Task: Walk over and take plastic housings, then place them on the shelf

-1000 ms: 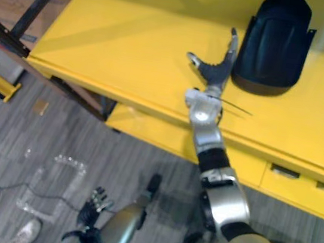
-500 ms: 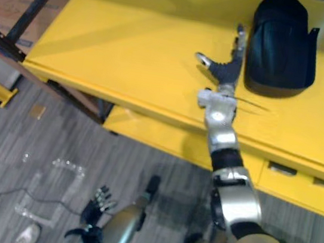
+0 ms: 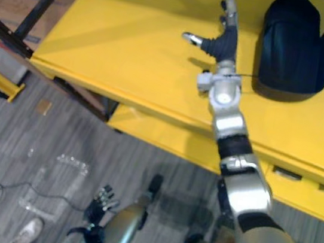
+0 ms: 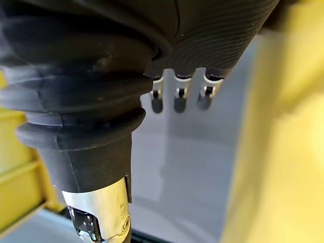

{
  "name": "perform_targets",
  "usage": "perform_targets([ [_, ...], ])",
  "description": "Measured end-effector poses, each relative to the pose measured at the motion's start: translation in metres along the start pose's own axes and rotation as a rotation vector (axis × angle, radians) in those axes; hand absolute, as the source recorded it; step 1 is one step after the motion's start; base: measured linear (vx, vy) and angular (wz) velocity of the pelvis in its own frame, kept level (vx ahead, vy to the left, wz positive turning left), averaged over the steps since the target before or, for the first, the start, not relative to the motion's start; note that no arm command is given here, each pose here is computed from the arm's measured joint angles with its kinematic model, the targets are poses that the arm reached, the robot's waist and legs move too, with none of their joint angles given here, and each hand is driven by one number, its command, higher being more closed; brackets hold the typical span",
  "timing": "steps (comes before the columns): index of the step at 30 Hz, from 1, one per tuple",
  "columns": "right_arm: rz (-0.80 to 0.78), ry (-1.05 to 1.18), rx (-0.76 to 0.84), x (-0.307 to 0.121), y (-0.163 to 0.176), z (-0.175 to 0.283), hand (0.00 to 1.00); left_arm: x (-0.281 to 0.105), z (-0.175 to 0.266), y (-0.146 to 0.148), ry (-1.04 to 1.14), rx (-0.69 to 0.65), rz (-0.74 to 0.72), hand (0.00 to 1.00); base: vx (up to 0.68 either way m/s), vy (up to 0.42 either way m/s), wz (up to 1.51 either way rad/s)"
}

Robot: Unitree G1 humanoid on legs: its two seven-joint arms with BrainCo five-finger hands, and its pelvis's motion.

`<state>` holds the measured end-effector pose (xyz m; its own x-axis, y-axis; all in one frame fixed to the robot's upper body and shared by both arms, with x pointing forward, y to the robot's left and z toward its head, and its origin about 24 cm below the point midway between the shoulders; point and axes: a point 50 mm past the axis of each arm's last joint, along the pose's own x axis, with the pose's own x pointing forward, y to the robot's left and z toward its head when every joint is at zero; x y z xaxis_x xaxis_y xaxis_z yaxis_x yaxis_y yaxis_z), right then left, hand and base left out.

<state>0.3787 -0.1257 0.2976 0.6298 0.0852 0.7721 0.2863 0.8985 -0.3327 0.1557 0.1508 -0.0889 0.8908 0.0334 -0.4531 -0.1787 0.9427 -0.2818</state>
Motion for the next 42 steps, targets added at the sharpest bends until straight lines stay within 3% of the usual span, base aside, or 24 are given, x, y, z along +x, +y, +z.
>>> perform_targets([
  [4,-0.04,-0.294,-0.149,0.008,-0.026,0.053,0.0,0.0,0.001,0.003,0.001,0.001,-0.007,0.0,-0.02,-0.006,-0.2],
  [7,0.009,-0.357,-0.24,-0.007,-0.042,0.062,0.0,0.001,0.005,0.011,0.001,0.01,0.007,0.0,-0.01,0.022,-0.34],
  [12,0.22,-0.15,-0.389,-0.042,-0.051,0.018,0.0,0.0,0.008,0.023,0.02,0.069,0.014,0.0,-0.04,0.029,-0.43],
  [16,0.323,-0.017,-0.407,-0.062,-0.049,-0.006,0.0,0.0,0.01,0.031,0.025,0.119,0.019,0.0,-0.02,0.017,-0.34],
  [34,0.521,0.096,-0.43,-0.066,-0.028,-0.032,0.0,0.0,0.01,0.038,0.052,0.151,0.013,0.0,0.0,0.002,0.01],
  [42,0.445,0.289,-0.544,-0.057,-0.046,-0.063,0.0,0.005,0.015,0.033,0.032,0.152,-0.009,0.0,0.01,-0.019,0.1],
])
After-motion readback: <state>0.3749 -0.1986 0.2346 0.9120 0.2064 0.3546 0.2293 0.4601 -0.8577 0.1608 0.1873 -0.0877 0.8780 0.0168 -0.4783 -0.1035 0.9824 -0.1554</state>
